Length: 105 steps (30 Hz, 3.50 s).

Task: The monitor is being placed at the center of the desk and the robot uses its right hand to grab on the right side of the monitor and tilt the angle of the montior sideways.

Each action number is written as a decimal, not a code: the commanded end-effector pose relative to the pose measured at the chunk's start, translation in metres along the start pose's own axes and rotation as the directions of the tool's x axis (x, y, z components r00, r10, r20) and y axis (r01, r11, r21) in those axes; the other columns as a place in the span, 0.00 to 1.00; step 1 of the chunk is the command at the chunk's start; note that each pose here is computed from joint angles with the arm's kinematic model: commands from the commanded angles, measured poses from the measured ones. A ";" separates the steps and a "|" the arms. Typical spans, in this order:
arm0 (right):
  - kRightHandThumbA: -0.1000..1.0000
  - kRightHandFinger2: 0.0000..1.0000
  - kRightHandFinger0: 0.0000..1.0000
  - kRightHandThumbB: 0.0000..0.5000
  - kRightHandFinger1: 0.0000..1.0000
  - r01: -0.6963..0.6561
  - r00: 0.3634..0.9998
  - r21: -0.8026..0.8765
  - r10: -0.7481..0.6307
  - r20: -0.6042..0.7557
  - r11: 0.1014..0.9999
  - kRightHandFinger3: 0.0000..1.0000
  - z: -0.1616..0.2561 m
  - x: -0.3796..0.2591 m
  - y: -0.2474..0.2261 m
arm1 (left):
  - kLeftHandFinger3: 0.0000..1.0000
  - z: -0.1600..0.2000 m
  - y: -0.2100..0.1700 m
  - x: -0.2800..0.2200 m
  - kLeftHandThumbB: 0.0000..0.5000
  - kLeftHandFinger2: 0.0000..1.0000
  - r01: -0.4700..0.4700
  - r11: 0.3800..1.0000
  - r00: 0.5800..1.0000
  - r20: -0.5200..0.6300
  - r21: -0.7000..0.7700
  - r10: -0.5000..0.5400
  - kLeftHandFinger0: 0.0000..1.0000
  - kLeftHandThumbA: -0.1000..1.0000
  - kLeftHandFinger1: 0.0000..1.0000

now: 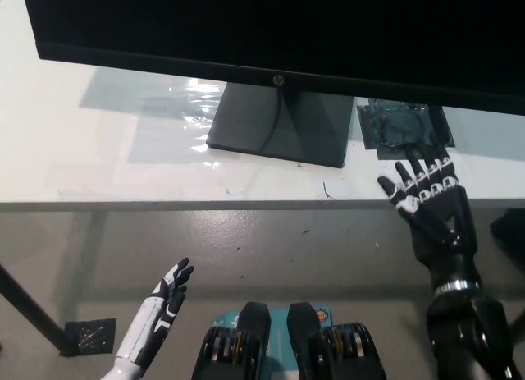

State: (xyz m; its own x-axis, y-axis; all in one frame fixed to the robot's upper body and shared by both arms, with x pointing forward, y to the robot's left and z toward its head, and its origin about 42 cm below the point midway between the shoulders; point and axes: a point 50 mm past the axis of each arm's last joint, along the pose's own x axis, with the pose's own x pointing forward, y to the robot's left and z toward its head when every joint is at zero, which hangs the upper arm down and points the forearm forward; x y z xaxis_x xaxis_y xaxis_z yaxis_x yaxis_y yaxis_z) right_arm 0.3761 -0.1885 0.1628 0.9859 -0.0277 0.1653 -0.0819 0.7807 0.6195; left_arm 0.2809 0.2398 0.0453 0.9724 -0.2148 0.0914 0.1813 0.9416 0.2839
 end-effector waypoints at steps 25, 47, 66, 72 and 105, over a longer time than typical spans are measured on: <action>1.00 1.00 1.00 0.77 1.00 -0.041 0.984 0.666 0.146 -0.104 0.744 1.00 -0.015 0.114 0.030 | 1.00 0.009 0.003 -0.001 0.76 1.00 0.000 1.000 0.997 0.074 0.010 -0.001 1.00 1.00 1.00; 1.00 1.00 1.00 0.77 1.00 -0.021 0.987 0.650 0.120 -0.110 0.760 1.00 -0.009 0.150 0.027 | 1.00 0.010 0.004 0.001 0.77 1.00 -0.005 1.000 0.997 0.079 0.022 0.003 1.00 1.00 1.00; 1.00 1.00 1.00 0.74 1.00 -0.008 0.986 0.612 0.107 -0.126 0.790 1.00 -0.006 0.172 0.026 | 1.00 0.009 0.003 0.000 0.77 1.00 -0.001 1.000 0.997 0.078 0.028 -0.001 1.00 1.00 1.00; 1.00 1.00 1.00 0.77 1.00 -0.009 0.987 0.599 0.104 -0.125 0.801 1.00 0.000 0.183 0.033 | 1.00 0.010 0.004 0.001 0.76 1.00 -0.002 1.000 0.997 0.080 0.026 0.000 1.00 1.00 1.00; 1.00 1.00 1.00 0.79 1.00 -0.069 0.986 0.557 0.143 -0.090 0.827 1.00 0.054 0.233 0.108 | 1.00 0.010 0.003 -0.001 0.76 1.00 -0.007 1.000 0.997 0.080 0.029 0.004 1.00 1.00 1.00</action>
State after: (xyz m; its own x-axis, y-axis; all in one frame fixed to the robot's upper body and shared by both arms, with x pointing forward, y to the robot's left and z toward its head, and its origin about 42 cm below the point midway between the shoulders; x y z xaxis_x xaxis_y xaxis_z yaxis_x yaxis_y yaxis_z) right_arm 0.5640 -0.1522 0.2233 0.9882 0.1505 0.0288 -0.0704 0.2792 0.9577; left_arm 0.2783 0.2345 0.0455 0.9644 -0.2440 0.1018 0.2042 0.9319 0.2997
